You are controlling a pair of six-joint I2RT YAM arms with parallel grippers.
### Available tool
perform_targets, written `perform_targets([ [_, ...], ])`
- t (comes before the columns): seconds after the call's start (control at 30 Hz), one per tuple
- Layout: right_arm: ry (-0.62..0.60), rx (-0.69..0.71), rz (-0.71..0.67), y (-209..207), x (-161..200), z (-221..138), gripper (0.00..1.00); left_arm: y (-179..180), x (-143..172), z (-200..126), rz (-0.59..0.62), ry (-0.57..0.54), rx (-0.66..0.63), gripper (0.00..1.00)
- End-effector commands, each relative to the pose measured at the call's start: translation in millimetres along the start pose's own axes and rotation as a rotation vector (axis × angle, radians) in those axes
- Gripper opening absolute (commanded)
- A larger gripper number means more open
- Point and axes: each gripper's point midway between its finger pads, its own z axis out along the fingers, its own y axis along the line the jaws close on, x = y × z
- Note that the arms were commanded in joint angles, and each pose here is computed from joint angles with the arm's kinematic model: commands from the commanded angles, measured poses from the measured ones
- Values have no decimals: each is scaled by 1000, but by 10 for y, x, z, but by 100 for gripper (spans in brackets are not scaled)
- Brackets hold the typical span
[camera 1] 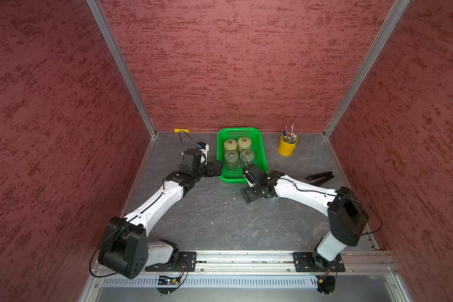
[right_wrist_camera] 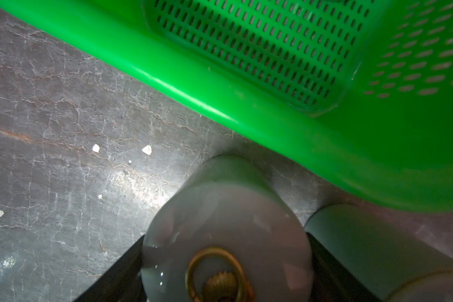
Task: Take the tea canister out of the basket
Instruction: Place the tea canister at the center of the board.
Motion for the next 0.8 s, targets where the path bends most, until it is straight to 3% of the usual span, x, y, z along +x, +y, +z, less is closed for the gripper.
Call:
perform_targets([
  [0.0,-51,3,12,23,-132,-11,54,-36,-80,-39,17,-24,3,100],
  [0.43,-54,11,16,6,-145,-47,98,-56,-106,-49,24,-27,7,100],
  [0.6,-72,13,18,2,-201,-136,99,-55,-108,-56,25,-26,7,100],
  [0.77,-164,-2,23,-2,-397,-527,99,-55,-117,-74,29,-30,3,100],
])
